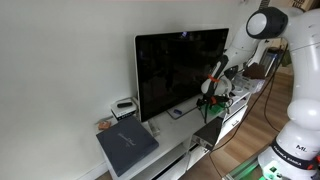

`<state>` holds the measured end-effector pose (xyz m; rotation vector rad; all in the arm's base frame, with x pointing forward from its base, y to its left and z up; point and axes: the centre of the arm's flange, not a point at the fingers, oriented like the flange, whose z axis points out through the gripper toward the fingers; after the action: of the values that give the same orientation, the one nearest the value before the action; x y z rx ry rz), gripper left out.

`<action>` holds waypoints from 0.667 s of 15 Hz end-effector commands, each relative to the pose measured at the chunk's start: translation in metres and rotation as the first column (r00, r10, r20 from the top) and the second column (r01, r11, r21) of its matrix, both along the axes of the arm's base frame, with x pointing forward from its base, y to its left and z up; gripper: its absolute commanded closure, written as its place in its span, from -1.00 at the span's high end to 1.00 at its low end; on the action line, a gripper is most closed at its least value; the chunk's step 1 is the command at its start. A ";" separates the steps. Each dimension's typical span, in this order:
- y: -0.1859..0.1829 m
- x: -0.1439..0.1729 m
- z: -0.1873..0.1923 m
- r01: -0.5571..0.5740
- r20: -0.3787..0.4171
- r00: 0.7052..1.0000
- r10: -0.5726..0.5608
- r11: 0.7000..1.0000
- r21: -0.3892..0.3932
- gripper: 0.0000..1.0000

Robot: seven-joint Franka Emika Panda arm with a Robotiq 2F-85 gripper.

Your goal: Move the spoon to the right next to the green lunch box

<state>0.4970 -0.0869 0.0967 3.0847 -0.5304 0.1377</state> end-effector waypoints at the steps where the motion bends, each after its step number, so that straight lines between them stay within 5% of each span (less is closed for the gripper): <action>1: 0.006 -0.059 0.051 -0.148 0.074 0.986 0.152 0.988 -0.054 1.00; 6: 0.016 -0.098 0.101 -0.362 0.140 0.918 0.371 0.928 -0.090 1.00; 10: 0.040 -0.113 0.138 -0.473 0.105 0.878 0.466 0.880 0.051 1.00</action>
<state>0.4076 -0.0448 0.1878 3.1087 0.1161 0.3457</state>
